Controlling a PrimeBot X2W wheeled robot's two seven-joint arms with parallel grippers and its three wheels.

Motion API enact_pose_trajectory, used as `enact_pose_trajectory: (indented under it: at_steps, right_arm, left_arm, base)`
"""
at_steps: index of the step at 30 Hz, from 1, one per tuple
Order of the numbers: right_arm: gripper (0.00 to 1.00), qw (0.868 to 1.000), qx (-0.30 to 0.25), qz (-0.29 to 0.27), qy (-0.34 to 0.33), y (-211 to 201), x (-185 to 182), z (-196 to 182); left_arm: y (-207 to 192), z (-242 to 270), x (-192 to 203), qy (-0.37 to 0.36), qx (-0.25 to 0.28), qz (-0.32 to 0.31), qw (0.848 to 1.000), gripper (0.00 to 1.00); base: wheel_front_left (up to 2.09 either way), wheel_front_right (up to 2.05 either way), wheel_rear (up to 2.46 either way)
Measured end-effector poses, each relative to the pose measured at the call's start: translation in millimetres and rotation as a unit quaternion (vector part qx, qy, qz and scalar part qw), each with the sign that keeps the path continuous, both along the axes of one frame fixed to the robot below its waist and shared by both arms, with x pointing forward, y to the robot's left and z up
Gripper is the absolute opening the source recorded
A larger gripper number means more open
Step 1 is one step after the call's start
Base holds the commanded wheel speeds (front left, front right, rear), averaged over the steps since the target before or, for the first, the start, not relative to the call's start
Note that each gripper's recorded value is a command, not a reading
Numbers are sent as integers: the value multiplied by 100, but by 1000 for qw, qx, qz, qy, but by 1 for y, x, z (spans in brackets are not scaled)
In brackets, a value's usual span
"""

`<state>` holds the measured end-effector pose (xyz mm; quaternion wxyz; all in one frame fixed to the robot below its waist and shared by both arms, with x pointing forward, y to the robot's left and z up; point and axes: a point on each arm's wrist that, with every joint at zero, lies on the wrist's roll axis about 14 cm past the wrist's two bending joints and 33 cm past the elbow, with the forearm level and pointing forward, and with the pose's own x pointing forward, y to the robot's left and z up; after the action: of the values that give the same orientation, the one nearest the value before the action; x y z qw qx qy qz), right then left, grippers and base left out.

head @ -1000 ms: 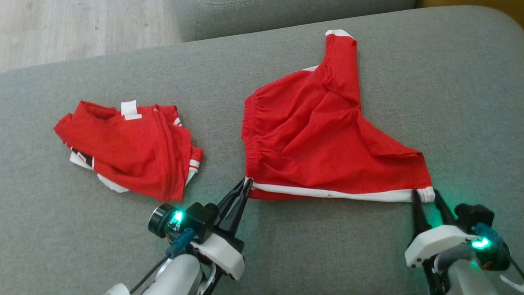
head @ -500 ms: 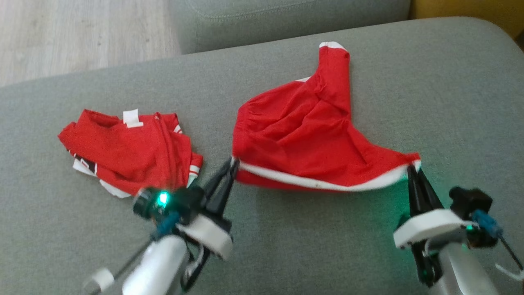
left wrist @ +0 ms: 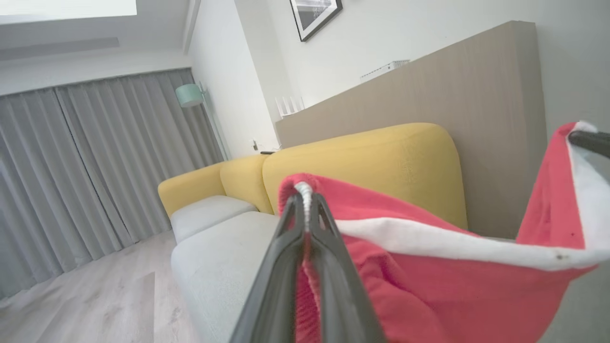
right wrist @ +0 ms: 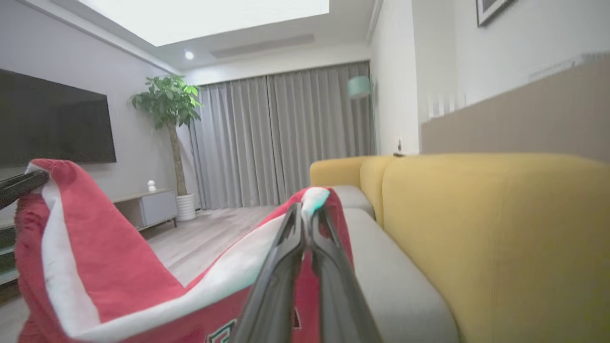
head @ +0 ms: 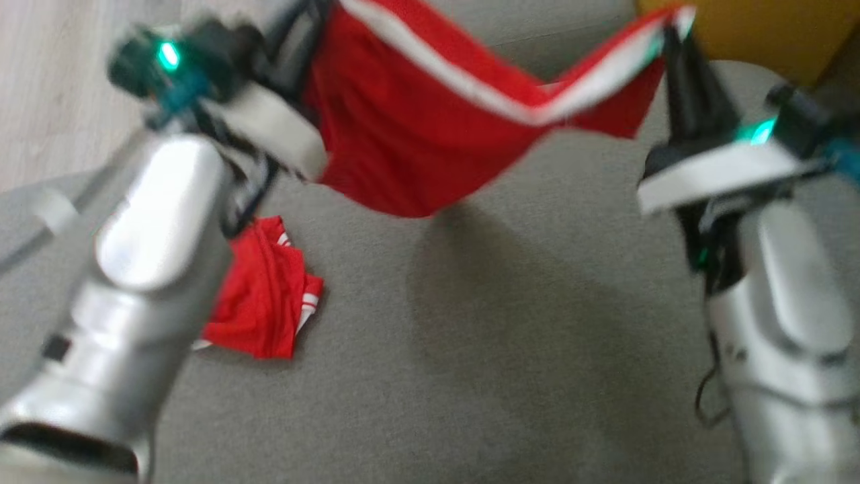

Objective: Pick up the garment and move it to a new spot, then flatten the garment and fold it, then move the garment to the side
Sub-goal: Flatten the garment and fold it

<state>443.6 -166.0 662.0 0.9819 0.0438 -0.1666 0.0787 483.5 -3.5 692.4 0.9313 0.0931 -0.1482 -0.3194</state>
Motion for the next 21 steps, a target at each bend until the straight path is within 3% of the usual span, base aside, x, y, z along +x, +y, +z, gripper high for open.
enact_pose_trajectory:
  at_steps: [6,9,16,21]
  right_arm:
    - [0,997,-33,-6,-73,-4,-5,63]
    - [0,995,-54,-6,-89,-1,-10,77]
    - [0,991,-81,-28,-100,-7,-24,82]
    - [0,995,-74,-43,-58,-19,-29,51]
  left_arm:
    - [2,46,4,-42,5,11,999,0]
    - [0,55,0,-50,13,11,999,0]
    - [-3,65,-12,-60,20,6,998,0]
    - [6,58,-14,-31,-1,10,999,0]
  base:
    - [0,0,0]
    - [0,0,0]
    - [0,0,0]
    - [0,0,0]
